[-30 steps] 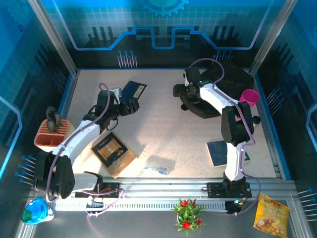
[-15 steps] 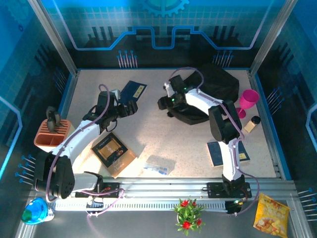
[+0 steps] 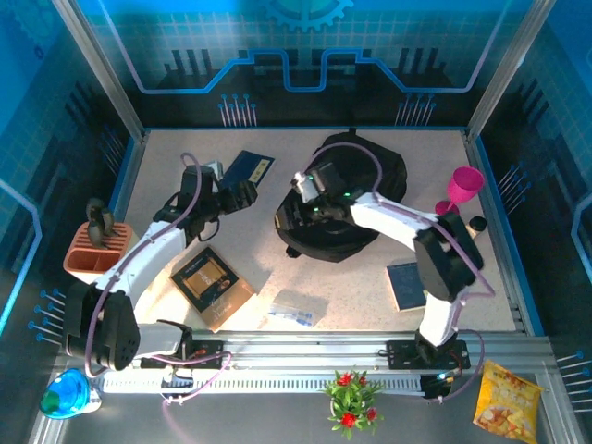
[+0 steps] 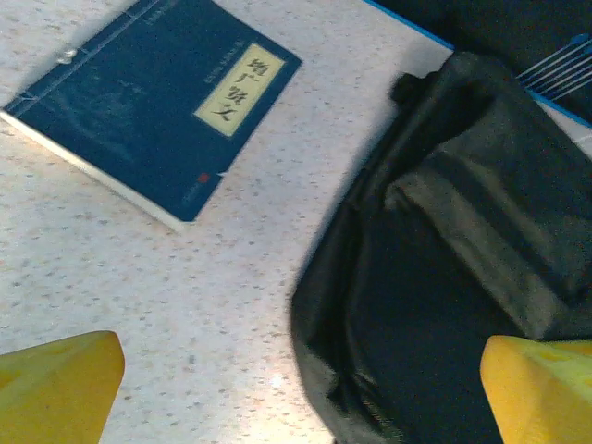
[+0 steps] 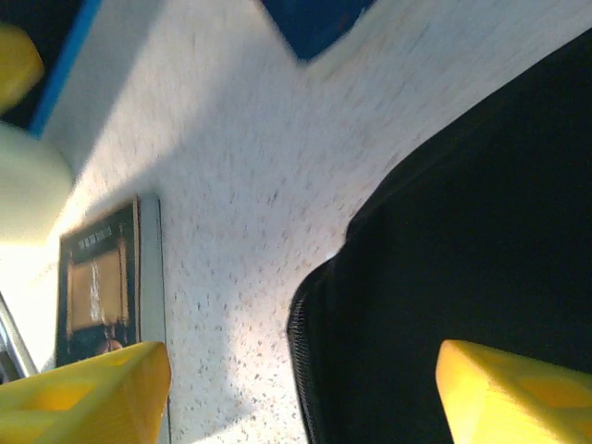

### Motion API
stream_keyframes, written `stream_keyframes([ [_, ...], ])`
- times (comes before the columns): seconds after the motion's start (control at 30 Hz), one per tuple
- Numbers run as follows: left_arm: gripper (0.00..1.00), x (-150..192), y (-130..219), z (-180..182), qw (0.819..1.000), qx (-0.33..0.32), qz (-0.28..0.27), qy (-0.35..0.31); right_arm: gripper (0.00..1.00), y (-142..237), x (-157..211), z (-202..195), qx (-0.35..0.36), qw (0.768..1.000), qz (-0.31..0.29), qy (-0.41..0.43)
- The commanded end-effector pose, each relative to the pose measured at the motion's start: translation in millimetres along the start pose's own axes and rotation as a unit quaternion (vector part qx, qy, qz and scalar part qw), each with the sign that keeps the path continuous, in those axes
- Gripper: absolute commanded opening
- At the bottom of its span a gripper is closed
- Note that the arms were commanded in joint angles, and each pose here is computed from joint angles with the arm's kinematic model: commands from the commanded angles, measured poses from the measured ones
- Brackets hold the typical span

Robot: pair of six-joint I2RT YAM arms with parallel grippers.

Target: Pack the student bag

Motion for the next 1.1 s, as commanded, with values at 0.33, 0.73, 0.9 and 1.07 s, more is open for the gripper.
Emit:
stream_keyframes([
  [0.33,0.97,85,-37,-96,0.984,0.104,0.146,0.003,0.79,127,54,-149,0.226,0.939,-0.084,-0.245],
  [0.73,0.95,144,-100,-81,0.975,0.007,0.221,0.02,0.68,103,93,-174,0.212,0.928,-0.022,-0.305],
  [0.9,0.95,142,-101,-42,0.977,-0.055,0.206,0.016,0.62,91,102,-173,0.198,0.93,-0.006,-0.308],
  [1.07,0.95,123,-92,-4,0.979,-0.093,0.18,0.032,0.6,70,94,-160,0.15,0.944,-0.011,-0.293],
])
Point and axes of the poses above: each hand's point on the last joint's axis, 136 mm out from that joint toward the fingers, its own y axis back along the fingers, its own z axis along the line the jaws close on, x = y × z, the point moved 2 cm from there along y, back along the fingers, and after that the axes turned 14 degrees about y, right-handed, at the moved point
